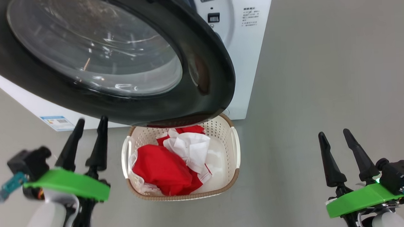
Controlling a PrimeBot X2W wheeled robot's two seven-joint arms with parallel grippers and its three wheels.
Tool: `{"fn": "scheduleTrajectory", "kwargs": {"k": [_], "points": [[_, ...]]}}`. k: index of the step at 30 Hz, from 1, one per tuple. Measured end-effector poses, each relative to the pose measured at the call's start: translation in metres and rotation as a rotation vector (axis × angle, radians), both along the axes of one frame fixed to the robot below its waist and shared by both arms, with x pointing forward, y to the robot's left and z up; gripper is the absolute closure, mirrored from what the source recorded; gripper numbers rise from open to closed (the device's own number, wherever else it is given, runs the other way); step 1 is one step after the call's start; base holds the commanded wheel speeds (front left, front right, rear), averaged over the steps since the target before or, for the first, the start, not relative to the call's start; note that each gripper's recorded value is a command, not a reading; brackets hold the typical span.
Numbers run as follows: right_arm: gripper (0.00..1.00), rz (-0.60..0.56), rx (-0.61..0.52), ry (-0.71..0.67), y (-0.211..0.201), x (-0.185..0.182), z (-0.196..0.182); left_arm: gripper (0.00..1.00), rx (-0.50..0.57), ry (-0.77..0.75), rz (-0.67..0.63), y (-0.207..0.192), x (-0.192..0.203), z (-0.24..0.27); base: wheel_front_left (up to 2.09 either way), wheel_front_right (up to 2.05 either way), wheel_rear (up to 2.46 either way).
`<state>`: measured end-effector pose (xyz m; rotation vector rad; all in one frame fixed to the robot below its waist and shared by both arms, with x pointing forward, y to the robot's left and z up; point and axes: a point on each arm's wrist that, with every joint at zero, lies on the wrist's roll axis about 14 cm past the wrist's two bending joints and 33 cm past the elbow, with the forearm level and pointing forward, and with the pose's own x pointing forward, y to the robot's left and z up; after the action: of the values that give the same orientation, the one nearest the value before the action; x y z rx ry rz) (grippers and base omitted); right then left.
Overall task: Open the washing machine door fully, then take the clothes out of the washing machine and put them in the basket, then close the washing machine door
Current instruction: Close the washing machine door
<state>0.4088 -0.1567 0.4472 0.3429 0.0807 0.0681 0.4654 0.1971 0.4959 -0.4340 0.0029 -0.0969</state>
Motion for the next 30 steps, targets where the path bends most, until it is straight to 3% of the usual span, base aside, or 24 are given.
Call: {"fn": "scheduleTrajectory", "kwargs": {"k": [17, 30], "points": [[0.0, -0.019, -0.015, -0.003, -0.008, -0.023, 0.005, 0.0, 0.103, 0.042, 0.15, 0.043, -0.059, -0.021, 0.0, 0.0, 0.0], [0.0, -0.029, -0.015, 0.004, -0.011, -0.034, 0.005, 0.0, 0.146, 0.066, 0.197, 0.047, -0.09, -0.031, 0.0, 0.0, 0.0]]}}
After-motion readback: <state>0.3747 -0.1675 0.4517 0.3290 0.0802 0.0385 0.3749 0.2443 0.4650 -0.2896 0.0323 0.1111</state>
